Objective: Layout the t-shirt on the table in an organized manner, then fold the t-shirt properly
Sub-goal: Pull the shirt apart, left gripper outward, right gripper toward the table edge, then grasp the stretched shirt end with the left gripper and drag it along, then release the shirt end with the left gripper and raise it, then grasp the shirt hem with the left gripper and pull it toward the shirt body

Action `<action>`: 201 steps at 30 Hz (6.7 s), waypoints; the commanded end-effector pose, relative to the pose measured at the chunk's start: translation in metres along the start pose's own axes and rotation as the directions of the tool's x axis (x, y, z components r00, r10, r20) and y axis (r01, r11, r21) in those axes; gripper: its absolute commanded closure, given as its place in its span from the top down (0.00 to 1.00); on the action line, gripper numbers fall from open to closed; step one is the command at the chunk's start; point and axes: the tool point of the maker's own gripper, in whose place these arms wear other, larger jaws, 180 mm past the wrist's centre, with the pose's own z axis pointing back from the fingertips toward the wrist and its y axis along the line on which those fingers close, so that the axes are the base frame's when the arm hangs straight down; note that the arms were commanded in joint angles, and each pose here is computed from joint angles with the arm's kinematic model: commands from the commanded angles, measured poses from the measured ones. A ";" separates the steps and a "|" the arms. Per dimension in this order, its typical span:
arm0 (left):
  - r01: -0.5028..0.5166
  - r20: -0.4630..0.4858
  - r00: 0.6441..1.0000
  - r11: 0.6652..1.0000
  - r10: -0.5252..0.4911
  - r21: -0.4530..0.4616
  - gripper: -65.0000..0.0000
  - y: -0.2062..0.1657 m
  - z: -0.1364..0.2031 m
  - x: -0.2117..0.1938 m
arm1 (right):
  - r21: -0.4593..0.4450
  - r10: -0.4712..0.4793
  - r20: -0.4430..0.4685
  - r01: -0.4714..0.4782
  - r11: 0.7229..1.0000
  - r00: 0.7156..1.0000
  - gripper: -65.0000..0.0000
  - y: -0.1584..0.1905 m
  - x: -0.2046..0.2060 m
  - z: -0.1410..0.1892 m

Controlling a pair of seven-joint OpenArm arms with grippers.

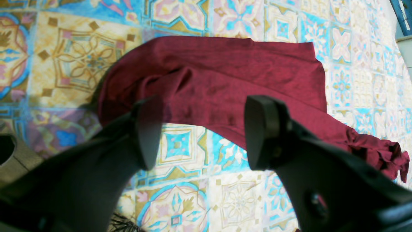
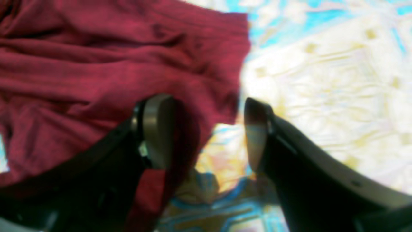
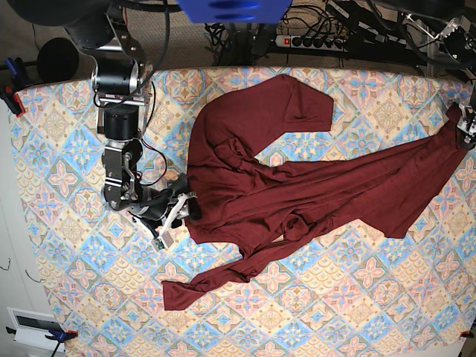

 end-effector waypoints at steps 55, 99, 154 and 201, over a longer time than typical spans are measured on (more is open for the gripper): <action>0.364 -0.161 0.856 0.794 -0.491 -0.486 0.60 -0.240 -0.057 -0.099 | -0.496 -0.062 0.253 0.185 0.848 0.965 0.00 -0.187 -0.033 0.211; 0.908 -0.210 0.030 0.115 -0.977 -0.404 0.00 -0.153 -0.059 -0.180 | -0.475 -0.076 0.256 0.194 0.858 0.964 0.00 -0.179 -0.035 0.200; 0.715 0.402 0.582 0.681 -0.707 0.161 0.43 -0.319 -0.183 0.038 | -0.405 0.110 0.217 -0.013 0.914 0.970 0.00 -0.109 -0.002 0.165; 0.225 -0.190 0.936 0.921 -0.294 -0.316 0.47 -0.350 -0.181 -0.166 | -0.412 0.114 0.225 -0.012 0.911 0.968 0.00 -0.110 0.000 0.168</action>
